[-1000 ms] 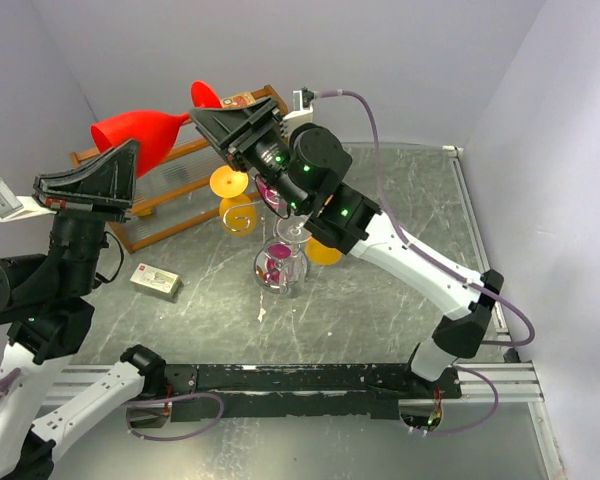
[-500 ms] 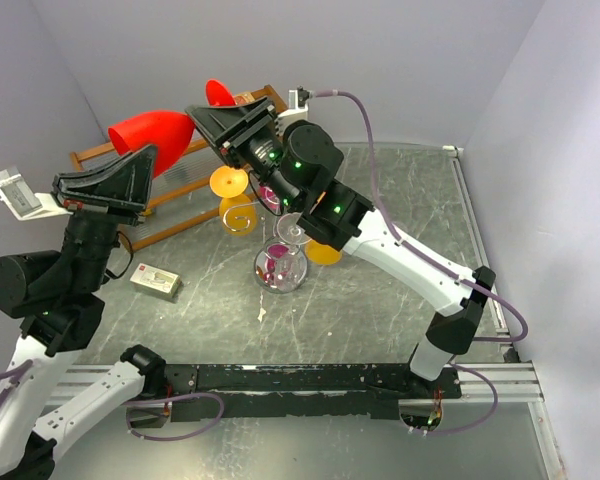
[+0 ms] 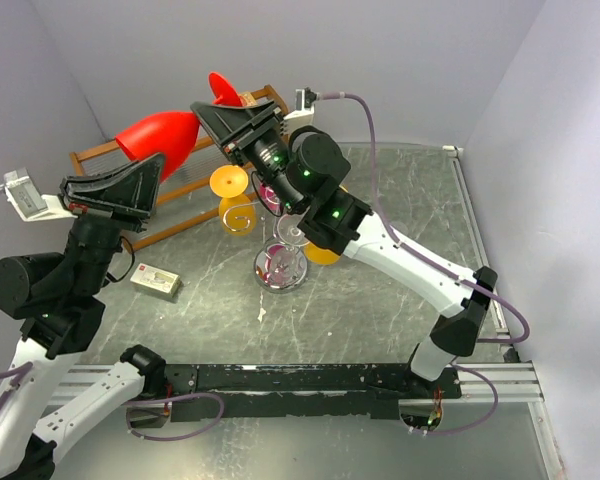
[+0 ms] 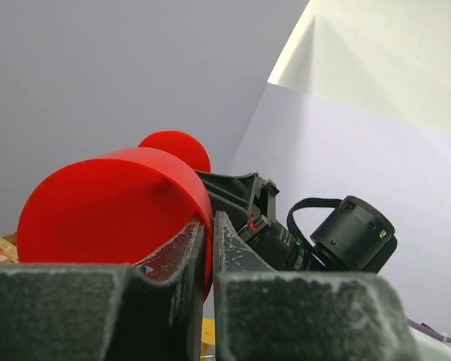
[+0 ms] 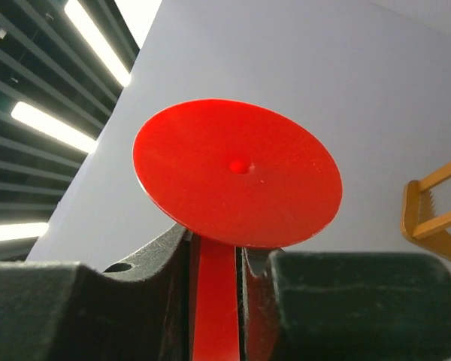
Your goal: Place the wine glass upside down on the wine glass rack
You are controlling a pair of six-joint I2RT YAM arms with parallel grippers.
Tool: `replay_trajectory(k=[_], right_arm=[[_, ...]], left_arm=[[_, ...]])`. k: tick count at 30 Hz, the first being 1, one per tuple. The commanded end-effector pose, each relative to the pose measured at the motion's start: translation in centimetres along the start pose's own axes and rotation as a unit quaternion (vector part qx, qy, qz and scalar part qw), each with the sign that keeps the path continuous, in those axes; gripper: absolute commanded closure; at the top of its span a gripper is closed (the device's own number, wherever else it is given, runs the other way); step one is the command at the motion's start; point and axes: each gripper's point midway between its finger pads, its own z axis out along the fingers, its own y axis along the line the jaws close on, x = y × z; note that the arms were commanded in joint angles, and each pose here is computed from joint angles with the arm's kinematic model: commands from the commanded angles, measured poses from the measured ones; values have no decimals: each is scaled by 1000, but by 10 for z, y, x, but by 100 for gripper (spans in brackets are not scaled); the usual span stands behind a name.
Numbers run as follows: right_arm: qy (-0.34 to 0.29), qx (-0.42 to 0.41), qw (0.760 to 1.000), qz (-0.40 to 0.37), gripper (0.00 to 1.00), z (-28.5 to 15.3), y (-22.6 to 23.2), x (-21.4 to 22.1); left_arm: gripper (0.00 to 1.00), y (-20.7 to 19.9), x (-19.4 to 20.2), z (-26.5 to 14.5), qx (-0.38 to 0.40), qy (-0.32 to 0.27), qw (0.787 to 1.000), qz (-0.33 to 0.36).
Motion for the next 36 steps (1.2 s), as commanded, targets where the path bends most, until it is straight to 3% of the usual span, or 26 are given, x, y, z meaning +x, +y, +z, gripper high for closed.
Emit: replay_trajectory(k=[1,8,12,14,20,30,36], right_arm=[[-13,-51,998,-44,100,-8,22,-9],[-23,-99,985,-140,100,-33,34,-19],[-2,-112,972,-208,100,-52,32,-16],[10,-125,964,-235,100,-64,33,-14],[62,-143,935,-318,100,-109,22,-7],[161,-210,869,-418,100,-172,7,19],[171,-223,853,-440,100,-186,-3,22]], left_arm=[[81,-10,0,-5,9,32,999,-3],[39,-3,0,-24,-16,58,998,34],[26,4,14,-38,-24,101,993,63],[23,0,21,-45,-7,117,990,77],[22,-43,43,-62,140,155,975,79],[23,-56,53,-51,179,160,970,25],[25,-46,67,-41,147,170,974,-39]])
